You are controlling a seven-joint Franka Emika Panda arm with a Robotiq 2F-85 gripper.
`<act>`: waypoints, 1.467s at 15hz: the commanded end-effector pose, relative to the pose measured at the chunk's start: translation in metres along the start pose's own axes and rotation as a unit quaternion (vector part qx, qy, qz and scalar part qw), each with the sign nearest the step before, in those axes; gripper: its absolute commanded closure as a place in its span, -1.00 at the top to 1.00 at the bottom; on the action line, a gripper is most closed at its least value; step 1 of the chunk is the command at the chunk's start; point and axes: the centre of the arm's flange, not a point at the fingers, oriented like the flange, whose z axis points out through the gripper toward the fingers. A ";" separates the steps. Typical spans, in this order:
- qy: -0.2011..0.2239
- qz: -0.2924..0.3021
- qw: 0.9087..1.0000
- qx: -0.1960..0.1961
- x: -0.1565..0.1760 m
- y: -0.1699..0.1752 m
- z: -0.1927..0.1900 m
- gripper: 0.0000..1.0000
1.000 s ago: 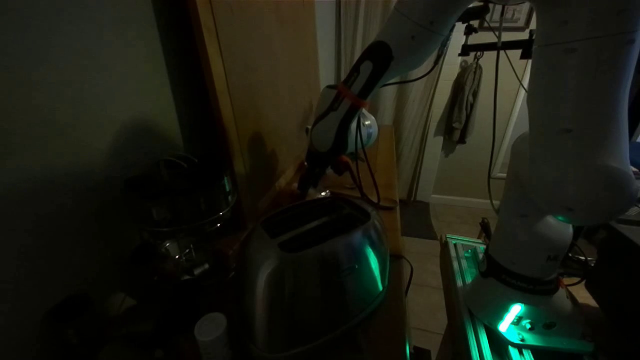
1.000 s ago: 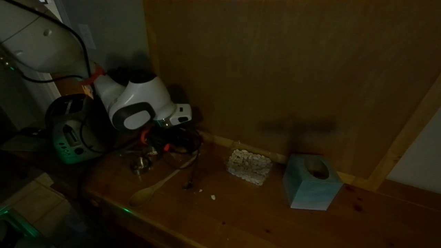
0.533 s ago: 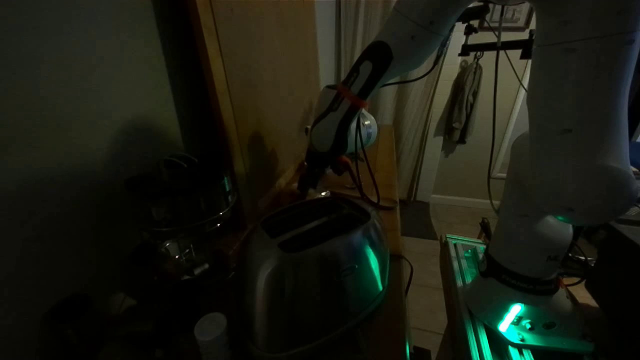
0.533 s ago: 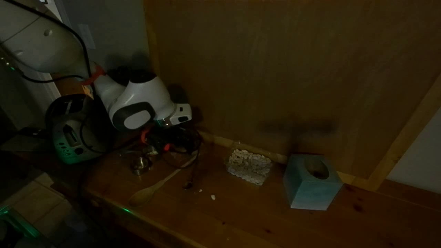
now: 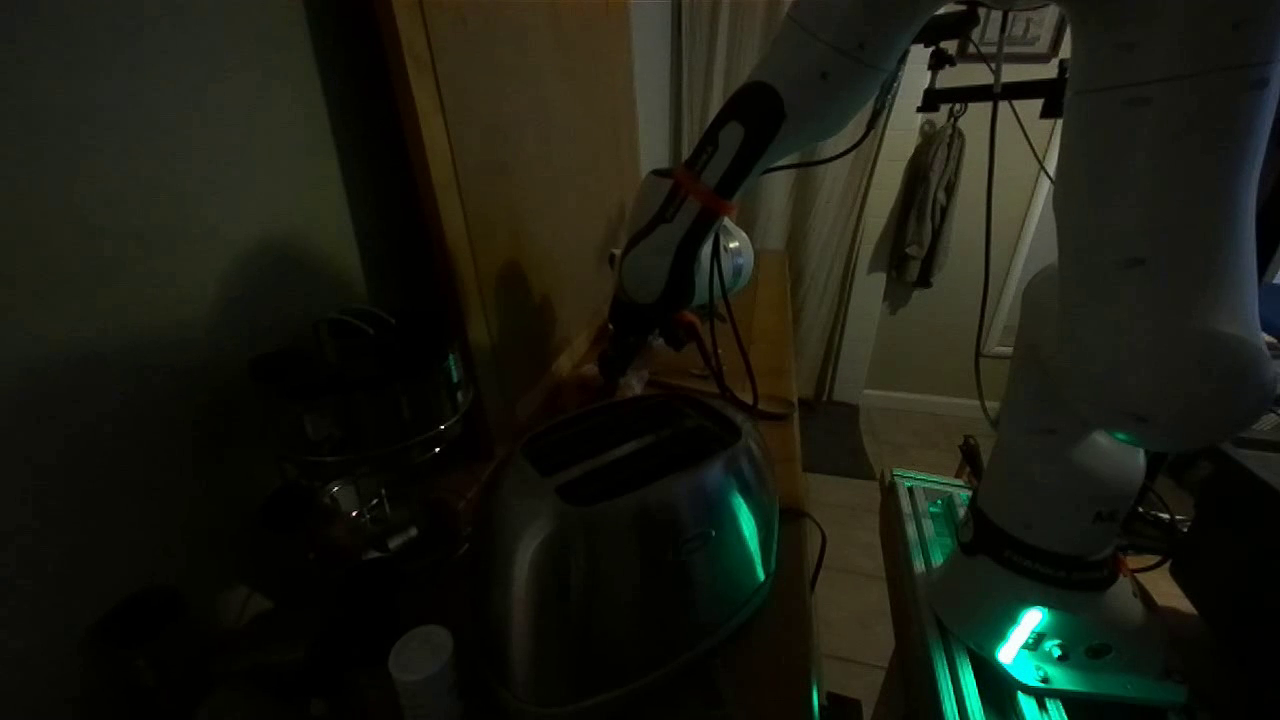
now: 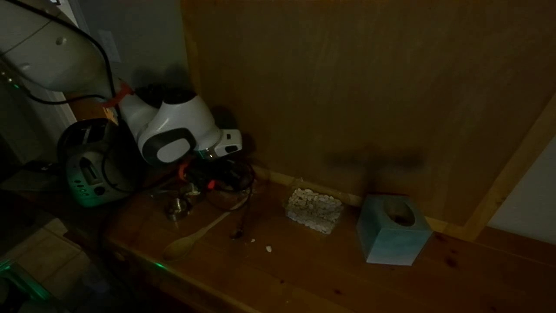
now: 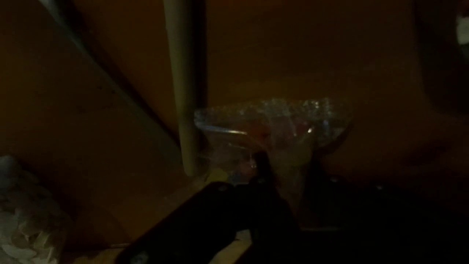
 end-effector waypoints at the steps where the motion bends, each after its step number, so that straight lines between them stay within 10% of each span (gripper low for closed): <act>1: 0.004 -0.002 1.000 -0.010 0.003 -0.002 0.004 -0.84; 3: 0.004 -0.003 1.000 -0.010 0.004 -0.002 0.004 -0.98; 4: 0.003 -0.002 1.000 -0.009 0.004 -0.002 0.004 -0.31; 13: 0.005 -0.002 1.000 -0.007 0.004 -0.003 0.005 0.67; 22: 0.021 -0.003 1.000 -0.009 0.007 -0.004 -0.001 -0.70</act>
